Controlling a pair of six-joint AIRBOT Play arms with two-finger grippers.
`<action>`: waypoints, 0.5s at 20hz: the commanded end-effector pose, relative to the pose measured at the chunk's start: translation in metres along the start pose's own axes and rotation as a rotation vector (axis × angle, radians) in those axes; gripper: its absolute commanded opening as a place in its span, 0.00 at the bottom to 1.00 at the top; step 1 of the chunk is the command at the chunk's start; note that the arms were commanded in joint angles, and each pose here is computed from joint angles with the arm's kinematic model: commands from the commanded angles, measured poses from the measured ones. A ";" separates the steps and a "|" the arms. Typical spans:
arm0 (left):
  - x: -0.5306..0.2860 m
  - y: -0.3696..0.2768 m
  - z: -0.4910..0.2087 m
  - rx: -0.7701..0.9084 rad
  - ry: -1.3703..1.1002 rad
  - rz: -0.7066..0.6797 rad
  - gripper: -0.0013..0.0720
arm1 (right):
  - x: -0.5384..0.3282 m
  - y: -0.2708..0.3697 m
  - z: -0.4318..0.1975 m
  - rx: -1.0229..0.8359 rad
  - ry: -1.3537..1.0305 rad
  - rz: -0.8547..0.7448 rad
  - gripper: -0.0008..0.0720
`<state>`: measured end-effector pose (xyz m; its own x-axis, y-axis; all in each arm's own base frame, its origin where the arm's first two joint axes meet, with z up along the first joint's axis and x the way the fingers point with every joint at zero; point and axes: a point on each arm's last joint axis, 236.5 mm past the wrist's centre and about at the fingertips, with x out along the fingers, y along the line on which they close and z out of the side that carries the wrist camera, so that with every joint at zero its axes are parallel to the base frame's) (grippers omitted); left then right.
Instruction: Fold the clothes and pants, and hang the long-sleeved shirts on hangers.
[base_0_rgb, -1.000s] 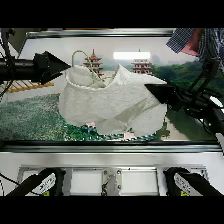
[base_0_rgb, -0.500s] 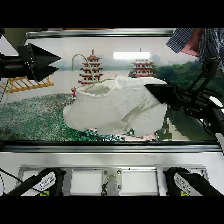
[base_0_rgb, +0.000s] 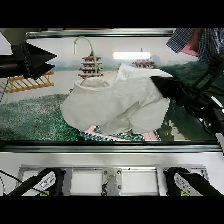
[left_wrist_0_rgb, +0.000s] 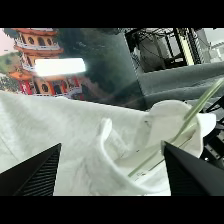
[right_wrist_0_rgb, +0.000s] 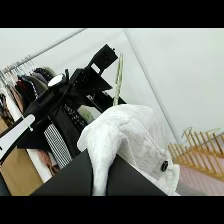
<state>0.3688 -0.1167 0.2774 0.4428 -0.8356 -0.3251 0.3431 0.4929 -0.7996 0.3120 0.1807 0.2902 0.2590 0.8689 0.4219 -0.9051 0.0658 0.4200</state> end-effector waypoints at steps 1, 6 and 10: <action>0.001 -0.011 -0.014 0.196 0.027 -0.011 0.95 | 0.000 0.002 0.011 -0.010 -0.046 0.008 0.03; 0.003 0.005 -0.055 0.412 0.084 0.057 0.95 | -0.001 -0.001 0.012 0.041 -0.049 -0.005 0.03; 0.000 0.019 -0.064 0.409 0.062 0.132 0.95 | -0.016 -0.014 0.035 -0.006 -0.115 -0.069 0.03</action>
<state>0.3258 -0.1285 0.2422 0.4263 -0.8019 -0.4186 0.5893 0.5973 -0.5441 0.3238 0.1648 0.2993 0.3135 0.8317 0.4582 -0.8907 0.0903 0.4456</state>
